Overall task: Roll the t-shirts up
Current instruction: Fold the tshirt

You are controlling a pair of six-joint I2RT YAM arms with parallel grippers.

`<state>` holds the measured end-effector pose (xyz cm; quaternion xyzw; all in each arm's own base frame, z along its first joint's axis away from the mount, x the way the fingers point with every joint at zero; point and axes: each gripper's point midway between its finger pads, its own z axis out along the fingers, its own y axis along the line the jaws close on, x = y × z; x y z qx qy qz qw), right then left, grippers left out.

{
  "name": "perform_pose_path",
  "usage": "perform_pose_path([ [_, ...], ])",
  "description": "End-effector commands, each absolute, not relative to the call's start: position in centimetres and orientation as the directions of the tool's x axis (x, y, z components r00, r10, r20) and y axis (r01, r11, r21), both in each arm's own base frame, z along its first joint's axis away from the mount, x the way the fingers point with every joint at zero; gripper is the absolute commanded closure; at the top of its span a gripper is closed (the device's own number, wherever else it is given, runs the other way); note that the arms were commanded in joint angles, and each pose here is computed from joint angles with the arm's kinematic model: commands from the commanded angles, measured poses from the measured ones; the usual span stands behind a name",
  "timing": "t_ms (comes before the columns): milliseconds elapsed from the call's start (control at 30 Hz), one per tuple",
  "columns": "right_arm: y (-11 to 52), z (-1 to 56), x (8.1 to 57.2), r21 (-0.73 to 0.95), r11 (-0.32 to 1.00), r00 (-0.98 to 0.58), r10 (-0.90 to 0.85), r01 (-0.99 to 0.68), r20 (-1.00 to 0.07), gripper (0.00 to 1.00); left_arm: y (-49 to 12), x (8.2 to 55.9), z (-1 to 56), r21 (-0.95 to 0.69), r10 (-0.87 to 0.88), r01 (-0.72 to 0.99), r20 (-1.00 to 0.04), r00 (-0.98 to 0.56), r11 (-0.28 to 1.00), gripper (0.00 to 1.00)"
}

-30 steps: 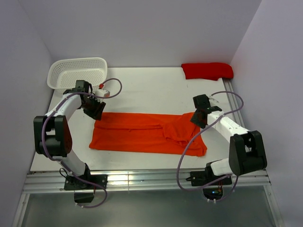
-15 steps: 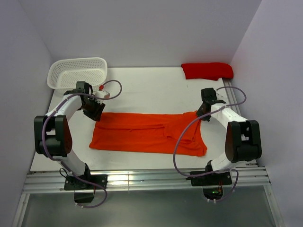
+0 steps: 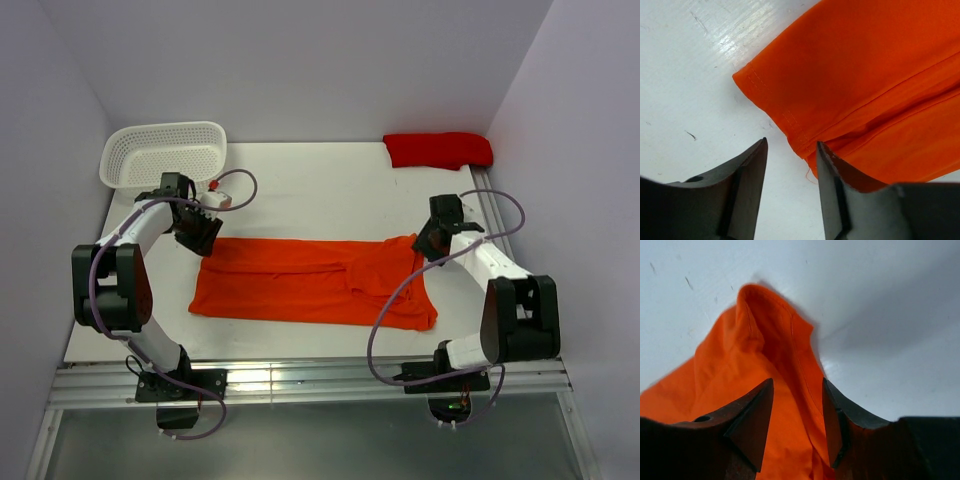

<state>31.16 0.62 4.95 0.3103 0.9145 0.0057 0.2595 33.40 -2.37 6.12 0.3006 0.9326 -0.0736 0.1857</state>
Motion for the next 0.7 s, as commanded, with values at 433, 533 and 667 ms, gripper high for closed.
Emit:
perform_pose_path([
  [433, 4.0, 4.4, 25.0, 0.322, 0.816, -0.708, 0.577, 0.479, -0.408, 0.26, -2.1, 33.3, 9.2, -0.014, 0.498, 0.574, -0.482, -0.721, 0.818, 0.44],
  [533, 4.0, 3.4, 24.7, 0.275, 0.818, -0.726, 0.576, 0.506, -0.376, 0.26, -2.4, 33.1, 9.6, -0.016, 0.505, 0.587, -0.492, -0.710, 0.810, 0.43],
  [667, 3.8, 1.9, 24.4, 0.201, 0.825, -0.751, 0.564, 0.527, -0.344, 0.30, -2.4, 33.0, 10.2, -0.012, 0.510, 0.595, -0.503, -0.698, 0.803, 0.43],
])
